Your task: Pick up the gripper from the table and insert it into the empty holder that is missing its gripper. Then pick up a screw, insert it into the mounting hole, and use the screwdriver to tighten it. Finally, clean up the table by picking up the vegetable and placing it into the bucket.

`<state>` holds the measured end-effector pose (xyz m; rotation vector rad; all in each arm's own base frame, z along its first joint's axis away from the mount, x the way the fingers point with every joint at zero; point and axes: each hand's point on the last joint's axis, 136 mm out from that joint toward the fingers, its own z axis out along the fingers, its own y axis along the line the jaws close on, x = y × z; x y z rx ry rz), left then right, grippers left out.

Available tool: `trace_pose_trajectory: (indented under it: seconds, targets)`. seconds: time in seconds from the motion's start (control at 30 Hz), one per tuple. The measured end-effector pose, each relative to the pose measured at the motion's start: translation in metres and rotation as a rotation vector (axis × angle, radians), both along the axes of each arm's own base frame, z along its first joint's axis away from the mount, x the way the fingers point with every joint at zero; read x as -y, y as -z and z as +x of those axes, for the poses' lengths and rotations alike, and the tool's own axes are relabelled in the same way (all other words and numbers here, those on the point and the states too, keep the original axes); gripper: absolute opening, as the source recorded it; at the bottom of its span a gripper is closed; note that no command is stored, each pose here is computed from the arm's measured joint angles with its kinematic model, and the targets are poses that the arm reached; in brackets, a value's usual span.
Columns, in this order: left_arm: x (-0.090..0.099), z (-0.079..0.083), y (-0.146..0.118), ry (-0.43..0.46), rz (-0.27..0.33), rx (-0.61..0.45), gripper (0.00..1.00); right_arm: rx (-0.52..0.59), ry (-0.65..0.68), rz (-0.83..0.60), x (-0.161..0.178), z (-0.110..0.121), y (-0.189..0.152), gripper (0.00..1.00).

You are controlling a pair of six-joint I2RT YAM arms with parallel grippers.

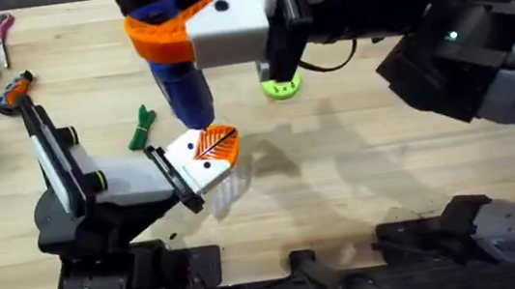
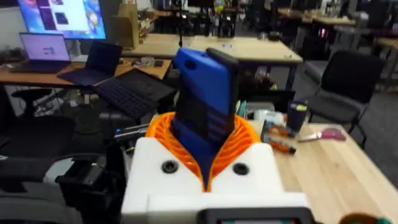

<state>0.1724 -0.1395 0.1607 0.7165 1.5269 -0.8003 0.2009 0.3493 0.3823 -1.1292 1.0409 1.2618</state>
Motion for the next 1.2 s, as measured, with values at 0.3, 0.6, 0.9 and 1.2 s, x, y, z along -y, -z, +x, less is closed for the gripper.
trace_pose_trajectory:
  seconds: [0.3,0.6,0.9,1.2]
  targets:
    - [0.0,0.0,0.0,0.0,0.0,0.0,0.014,0.015,-0.036,0.002,-0.026,-0.003,0.019,0.028]
    - [0.0,0.0,0.0,0.0,0.0,0.0,0.014,0.033,-0.036,0.01,-0.03,-0.005,0.019,0.028]
    - [0.0,0.0,0.0,0.0,0.0,0.0,0.014,0.049,-0.033,0.003,-0.031,-0.004,0.022,0.028]
    - [0.0,0.0,0.0,0.0,0.0,0.0,0.014,0.054,-0.032,0.003,-0.031,-0.004,0.022,0.028]
